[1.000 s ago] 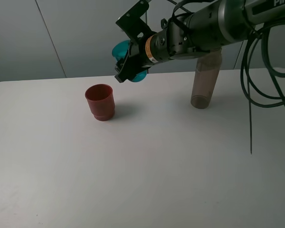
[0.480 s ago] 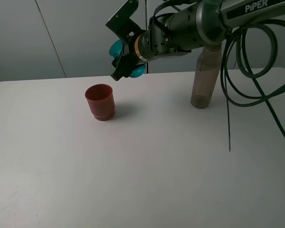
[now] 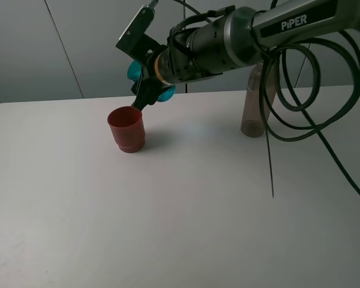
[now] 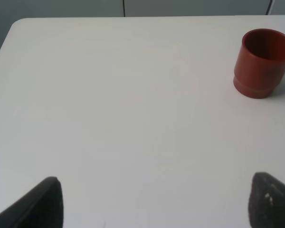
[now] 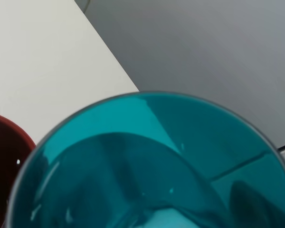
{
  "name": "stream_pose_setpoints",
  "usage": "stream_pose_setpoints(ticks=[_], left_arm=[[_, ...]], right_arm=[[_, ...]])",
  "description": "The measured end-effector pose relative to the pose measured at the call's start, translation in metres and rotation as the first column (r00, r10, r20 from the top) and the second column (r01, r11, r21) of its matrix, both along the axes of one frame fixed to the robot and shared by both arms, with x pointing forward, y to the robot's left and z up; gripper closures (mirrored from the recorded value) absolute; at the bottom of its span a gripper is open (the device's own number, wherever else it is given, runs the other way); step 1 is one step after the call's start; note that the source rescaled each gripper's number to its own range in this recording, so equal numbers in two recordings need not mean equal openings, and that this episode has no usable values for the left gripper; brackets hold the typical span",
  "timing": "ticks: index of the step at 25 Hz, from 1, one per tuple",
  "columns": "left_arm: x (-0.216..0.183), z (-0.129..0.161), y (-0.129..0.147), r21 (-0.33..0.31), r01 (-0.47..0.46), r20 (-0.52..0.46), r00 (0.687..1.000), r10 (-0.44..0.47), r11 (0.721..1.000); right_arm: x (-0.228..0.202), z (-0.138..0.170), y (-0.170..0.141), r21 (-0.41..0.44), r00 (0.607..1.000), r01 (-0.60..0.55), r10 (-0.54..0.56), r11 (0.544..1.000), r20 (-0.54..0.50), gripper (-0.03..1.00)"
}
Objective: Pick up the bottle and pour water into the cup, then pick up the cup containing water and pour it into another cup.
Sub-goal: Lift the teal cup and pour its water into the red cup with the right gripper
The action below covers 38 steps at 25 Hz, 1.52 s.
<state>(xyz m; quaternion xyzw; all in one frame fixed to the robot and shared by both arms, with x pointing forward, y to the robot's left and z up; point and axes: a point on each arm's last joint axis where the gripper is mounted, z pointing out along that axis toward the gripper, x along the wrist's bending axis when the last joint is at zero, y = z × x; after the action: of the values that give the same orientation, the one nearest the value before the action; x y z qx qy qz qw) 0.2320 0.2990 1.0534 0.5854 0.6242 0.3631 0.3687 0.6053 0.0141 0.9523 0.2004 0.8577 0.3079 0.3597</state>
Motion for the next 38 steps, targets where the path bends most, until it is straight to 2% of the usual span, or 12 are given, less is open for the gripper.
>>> stream_pose_setpoints(ticks=[7,22,38], left_arm=[[0.0,0.0,0.0,0.0,0.0,0.0,1.0,0.0,1.0],[0.0,0.0,0.0,0.0,0.0,0.0,1.0,0.0,1.0],[0.0,0.0,0.0,0.002,0.001,0.0,1.0,-0.001,1.0]], right_arm=[[0.001,-0.009,0.009,-0.064,0.999,-0.011,0.014,0.998,0.037,0.86],[0.007,-0.021,0.008,-0.229,0.988,-0.043,0.075,0.973,0.136,0.86],[0.007,-0.017,0.011,-0.313,0.965,-0.091,0.161,0.945,0.208,0.86]])
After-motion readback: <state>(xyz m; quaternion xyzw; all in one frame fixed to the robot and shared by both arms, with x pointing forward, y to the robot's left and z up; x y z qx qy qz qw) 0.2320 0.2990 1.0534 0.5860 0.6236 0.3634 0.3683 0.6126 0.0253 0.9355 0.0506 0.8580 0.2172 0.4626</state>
